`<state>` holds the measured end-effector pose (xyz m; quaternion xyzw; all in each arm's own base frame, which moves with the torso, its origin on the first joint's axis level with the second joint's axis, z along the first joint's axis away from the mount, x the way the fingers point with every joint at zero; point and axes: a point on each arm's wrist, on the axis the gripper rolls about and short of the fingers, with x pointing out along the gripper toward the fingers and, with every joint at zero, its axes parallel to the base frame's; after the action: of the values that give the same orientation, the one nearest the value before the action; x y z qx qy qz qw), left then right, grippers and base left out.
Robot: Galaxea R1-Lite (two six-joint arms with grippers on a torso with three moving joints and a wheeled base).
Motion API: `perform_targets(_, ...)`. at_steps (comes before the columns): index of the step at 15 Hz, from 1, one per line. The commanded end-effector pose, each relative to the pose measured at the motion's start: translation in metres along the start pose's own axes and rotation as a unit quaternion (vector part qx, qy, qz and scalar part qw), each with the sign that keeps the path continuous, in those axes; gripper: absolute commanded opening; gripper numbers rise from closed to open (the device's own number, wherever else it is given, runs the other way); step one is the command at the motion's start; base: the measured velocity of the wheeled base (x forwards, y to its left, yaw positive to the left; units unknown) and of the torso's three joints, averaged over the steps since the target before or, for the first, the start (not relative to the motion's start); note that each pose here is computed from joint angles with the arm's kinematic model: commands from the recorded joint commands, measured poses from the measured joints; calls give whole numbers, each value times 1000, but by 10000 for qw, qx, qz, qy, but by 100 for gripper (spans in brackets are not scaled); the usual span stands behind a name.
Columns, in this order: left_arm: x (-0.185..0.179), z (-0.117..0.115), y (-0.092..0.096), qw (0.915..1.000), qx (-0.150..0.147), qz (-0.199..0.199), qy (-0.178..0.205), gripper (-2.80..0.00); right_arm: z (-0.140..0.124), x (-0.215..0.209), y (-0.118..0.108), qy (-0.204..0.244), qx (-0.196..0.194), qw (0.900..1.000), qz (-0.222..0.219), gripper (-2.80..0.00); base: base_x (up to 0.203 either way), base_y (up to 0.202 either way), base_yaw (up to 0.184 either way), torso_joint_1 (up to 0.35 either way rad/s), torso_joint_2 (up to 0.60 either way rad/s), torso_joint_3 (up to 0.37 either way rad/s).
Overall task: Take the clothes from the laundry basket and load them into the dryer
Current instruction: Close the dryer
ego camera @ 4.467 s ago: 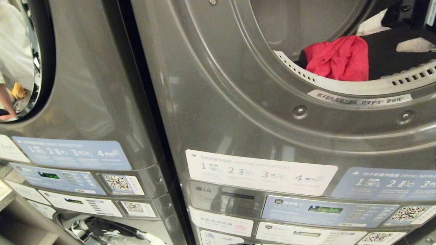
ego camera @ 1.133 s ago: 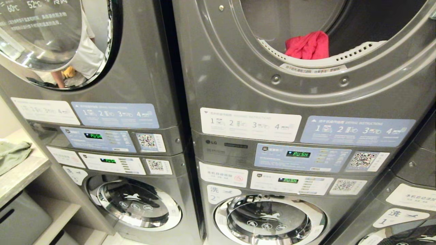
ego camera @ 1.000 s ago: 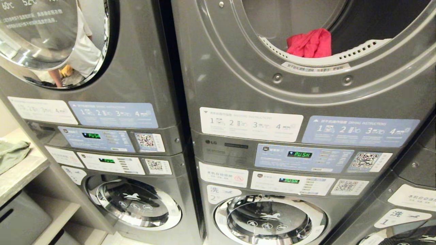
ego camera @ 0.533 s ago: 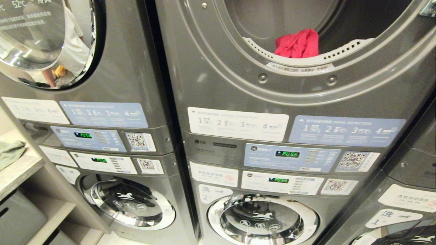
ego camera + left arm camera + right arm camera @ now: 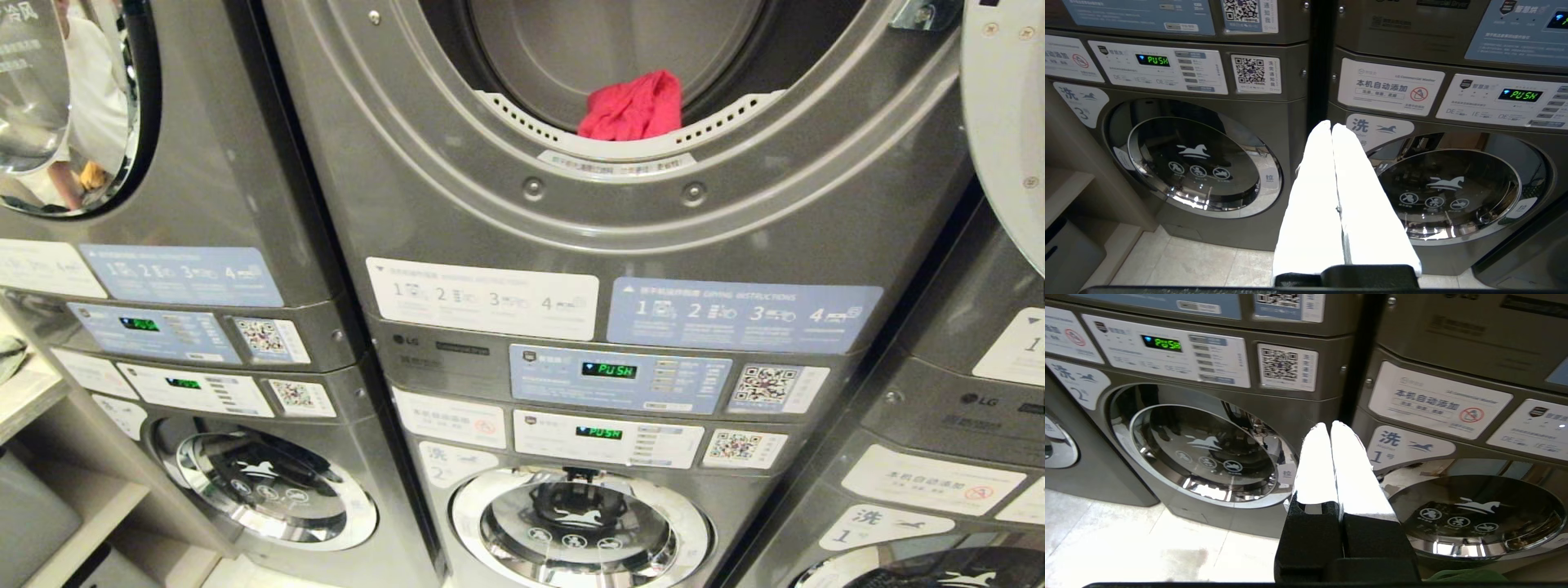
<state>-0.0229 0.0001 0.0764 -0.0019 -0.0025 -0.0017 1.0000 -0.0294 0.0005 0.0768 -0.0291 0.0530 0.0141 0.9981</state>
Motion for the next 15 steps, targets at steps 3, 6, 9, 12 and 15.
perform_targets(3, 0, 0, 0, 10000, -3, 2, -5, -280, 0, 0, 0, -5, -5, 10000, 0, -280, 0, -196, 3, -2, 2, 5)
perform_targets(6, 0, 0, 0, 10000, -4, 2, -5, -280, 0, 0, 0, -5, -2, 10000, 4, -280, 0, -197, 3, 2, -1, 0)
perform_targets(9, 0, 0, 0, 10000, -4, 2, -5, -280, 0, 0, 0, 3, -1, 10000, -3, -280, 0, -195, 2, 3, 4, 2)
perform_targets(12, 0, 0, 0, 10000, -4, 2, -5, -280, 0, 0, 0, -5, -2, 10000, -3, -280, 0, -196, 0, 2, 5, 1)
perform_targets(15, 0, 0, 0, 10000, 1, 2, -5, -280, 0, 0, 0, -5, -2, 10000, -3, -280, 0, -193, 0, 3, 2, 4)
